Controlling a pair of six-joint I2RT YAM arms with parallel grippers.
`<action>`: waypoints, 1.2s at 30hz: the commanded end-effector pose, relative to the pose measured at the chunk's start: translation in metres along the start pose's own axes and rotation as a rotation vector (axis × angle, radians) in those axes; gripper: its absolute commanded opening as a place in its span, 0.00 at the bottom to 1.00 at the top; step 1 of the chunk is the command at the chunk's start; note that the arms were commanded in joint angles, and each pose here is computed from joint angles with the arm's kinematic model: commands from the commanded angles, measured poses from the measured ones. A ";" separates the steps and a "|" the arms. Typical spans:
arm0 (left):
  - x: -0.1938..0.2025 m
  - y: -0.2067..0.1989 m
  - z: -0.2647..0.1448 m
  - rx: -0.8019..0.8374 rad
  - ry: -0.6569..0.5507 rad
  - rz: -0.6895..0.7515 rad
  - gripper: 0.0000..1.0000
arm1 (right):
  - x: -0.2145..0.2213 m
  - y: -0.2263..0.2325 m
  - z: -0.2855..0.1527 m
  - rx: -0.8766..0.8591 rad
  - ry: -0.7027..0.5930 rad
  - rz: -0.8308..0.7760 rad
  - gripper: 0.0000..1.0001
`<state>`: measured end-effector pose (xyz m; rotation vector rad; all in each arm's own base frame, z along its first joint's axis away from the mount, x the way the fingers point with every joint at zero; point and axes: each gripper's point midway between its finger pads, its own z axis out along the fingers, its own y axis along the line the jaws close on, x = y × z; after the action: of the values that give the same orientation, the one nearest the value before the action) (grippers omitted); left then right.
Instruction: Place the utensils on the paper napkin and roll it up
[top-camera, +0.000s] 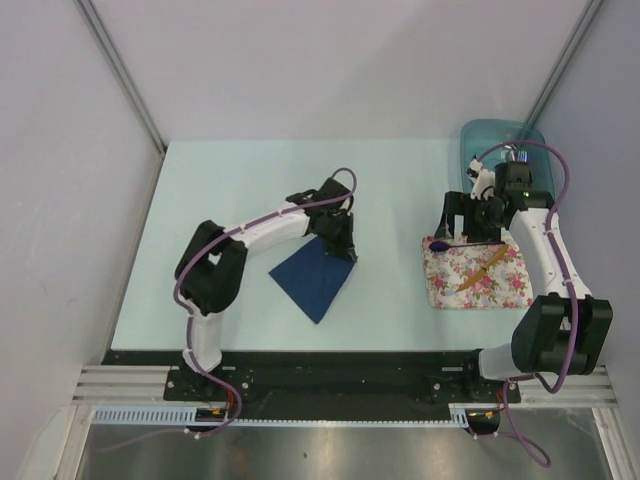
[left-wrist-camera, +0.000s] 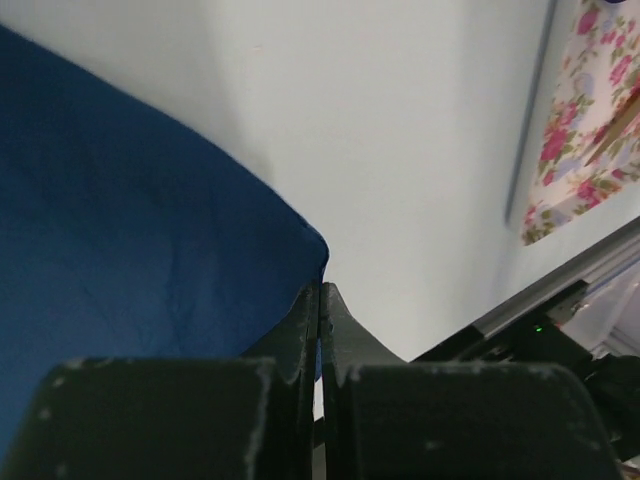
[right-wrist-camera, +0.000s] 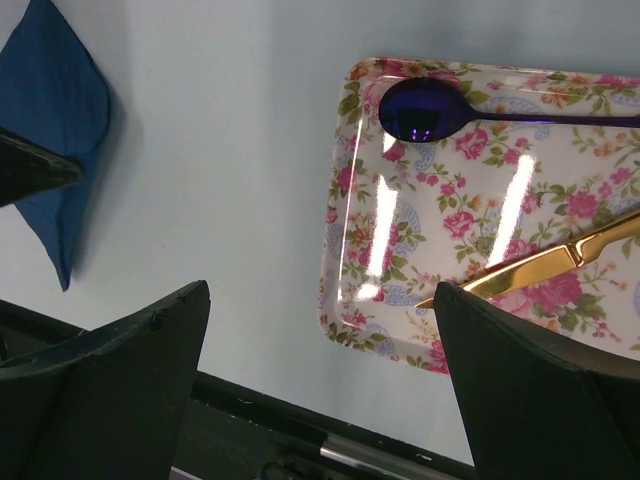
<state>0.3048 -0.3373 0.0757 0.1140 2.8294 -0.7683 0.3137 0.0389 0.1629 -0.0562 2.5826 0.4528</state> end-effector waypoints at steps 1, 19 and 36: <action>-0.002 -0.045 0.017 0.097 0.031 -0.104 0.02 | -0.004 -0.001 -0.004 -0.005 -0.012 0.021 1.00; -0.017 -0.059 0.048 0.146 -0.016 -0.183 0.26 | -0.005 -0.005 0.002 -0.014 0.005 0.028 1.00; -0.054 -0.025 -0.165 0.227 -0.551 0.417 1.00 | 0.000 -0.042 -0.062 -0.015 0.058 -0.524 1.00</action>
<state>0.3258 -0.3136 0.1837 0.2201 2.3966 -0.9539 0.3096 -0.0181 0.1938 -0.3793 2.5399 0.3422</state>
